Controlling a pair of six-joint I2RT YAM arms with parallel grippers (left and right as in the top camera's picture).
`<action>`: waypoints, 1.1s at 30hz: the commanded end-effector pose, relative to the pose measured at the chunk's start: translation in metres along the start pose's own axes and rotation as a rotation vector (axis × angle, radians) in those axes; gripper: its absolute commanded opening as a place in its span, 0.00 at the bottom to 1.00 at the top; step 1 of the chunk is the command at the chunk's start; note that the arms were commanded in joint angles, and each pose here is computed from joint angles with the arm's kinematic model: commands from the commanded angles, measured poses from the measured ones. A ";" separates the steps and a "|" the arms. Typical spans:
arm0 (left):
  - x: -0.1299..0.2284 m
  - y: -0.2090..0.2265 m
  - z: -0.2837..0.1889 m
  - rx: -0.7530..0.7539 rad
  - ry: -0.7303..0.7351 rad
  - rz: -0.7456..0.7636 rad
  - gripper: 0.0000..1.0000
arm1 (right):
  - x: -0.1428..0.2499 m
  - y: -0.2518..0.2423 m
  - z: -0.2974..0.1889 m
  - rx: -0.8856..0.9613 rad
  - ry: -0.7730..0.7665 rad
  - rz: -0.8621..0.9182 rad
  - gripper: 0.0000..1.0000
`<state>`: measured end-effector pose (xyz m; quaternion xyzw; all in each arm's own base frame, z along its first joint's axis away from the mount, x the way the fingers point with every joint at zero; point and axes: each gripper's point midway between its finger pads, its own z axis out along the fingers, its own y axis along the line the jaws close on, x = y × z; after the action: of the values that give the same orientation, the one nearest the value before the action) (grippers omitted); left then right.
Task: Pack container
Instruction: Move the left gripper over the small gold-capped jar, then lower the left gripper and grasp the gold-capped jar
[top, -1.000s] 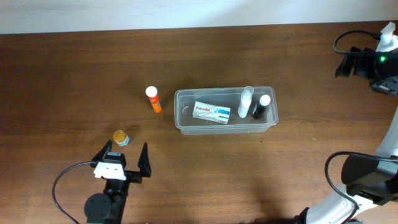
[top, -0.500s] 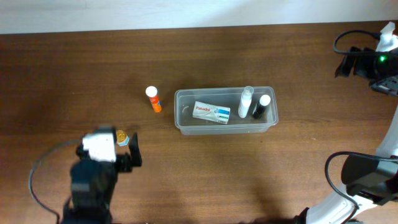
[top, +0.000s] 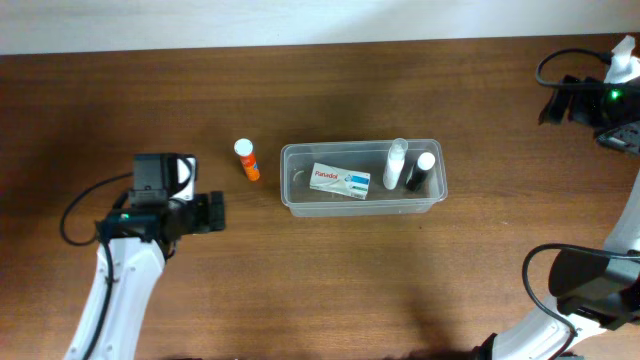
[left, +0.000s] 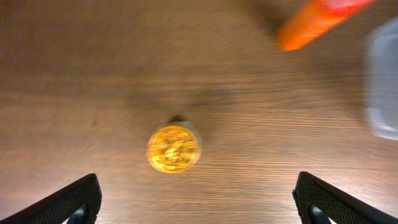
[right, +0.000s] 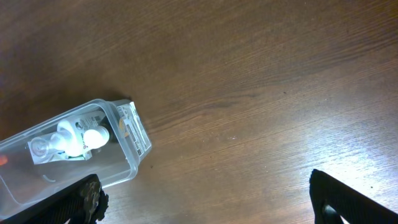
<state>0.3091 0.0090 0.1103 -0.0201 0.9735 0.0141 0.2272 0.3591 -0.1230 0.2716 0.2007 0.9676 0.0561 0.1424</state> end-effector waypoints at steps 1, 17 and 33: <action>0.004 0.022 0.008 0.013 0.052 -0.088 0.99 | 0.001 -0.002 -0.002 0.009 -0.004 0.006 0.98; 0.001 0.031 0.016 0.117 0.039 -0.160 0.99 | 0.001 -0.002 -0.002 0.009 -0.004 0.006 0.98; 0.031 0.029 0.075 0.044 0.232 -0.155 0.99 | 0.001 -0.002 -0.002 0.009 -0.004 0.006 0.98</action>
<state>0.3056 0.0413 0.0356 -0.0982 0.9877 -0.0395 0.1154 0.3590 -0.1229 0.2716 0.2009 0.9676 0.0562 0.1422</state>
